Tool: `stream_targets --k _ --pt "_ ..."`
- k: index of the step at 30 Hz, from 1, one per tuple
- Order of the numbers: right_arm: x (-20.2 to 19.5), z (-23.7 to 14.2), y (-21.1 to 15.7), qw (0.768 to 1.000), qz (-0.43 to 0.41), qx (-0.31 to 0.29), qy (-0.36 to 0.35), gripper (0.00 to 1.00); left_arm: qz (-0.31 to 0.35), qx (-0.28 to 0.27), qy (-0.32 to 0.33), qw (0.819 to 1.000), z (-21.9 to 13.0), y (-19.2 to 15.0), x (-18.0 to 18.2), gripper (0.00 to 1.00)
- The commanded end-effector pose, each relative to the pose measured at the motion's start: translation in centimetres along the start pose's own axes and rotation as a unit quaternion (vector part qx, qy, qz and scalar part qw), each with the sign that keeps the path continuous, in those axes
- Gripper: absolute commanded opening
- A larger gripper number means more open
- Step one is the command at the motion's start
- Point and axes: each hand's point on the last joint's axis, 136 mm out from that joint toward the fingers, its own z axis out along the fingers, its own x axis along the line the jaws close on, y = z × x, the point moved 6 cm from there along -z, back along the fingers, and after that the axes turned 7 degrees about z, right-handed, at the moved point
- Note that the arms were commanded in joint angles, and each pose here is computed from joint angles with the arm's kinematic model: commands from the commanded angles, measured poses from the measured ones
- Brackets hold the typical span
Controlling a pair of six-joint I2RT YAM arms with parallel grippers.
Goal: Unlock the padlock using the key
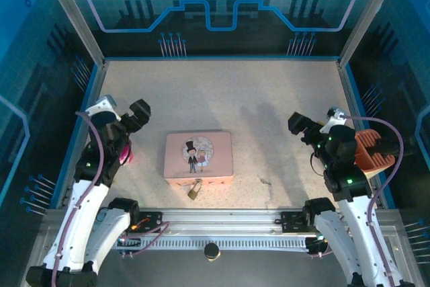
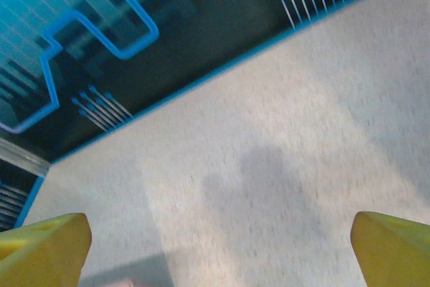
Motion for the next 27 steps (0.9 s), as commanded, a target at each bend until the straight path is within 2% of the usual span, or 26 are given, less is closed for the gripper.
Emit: stream_targets --k 1,7,11,13,16,21,27 --pt "-0.4 -1.1 -3.0 0.994 0.012 0.108 -0.026 1.00 0.047 0.111 -0.061 0.991 1.3 -2.4 -2.2 0.99" --pt "0.3 -2.9 -5.8 0.986 -0.032 0.161 -0.043 1.00 0.154 0.217 -0.043 0.963 1.7 -6.8 -5.3 0.99" --pt "0.3 -3.4 -8.7 0.975 -0.045 0.210 -0.059 1.00 0.271 0.259 -0.027 0.927 -0.1 -9.1 -7.1 0.99" --pt "0.2 -3.5 -10.6 0.967 -0.060 0.238 -0.072 1.00 0.294 0.283 -0.023 0.913 -1.1 -10.5 -7.2 0.99" --pt "0.2 -3.8 -13.1 0.952 -0.091 0.274 -0.098 1.00 0.298 0.311 -0.039 0.902 -2.5 -12.8 -7.5 0.99" --pt "0.0 -4.1 -16.1 0.925 -0.127 0.317 -0.166 0.99 0.297 0.328 -0.057 0.895 -4.0 -15.7 -7.3 0.99" --pt "-0.8 -3.2 -19.6 0.900 -0.131 0.359 -0.208 0.85 0.268 0.299 -0.099 0.910 -4.8 -16.4 -6.9 0.99"
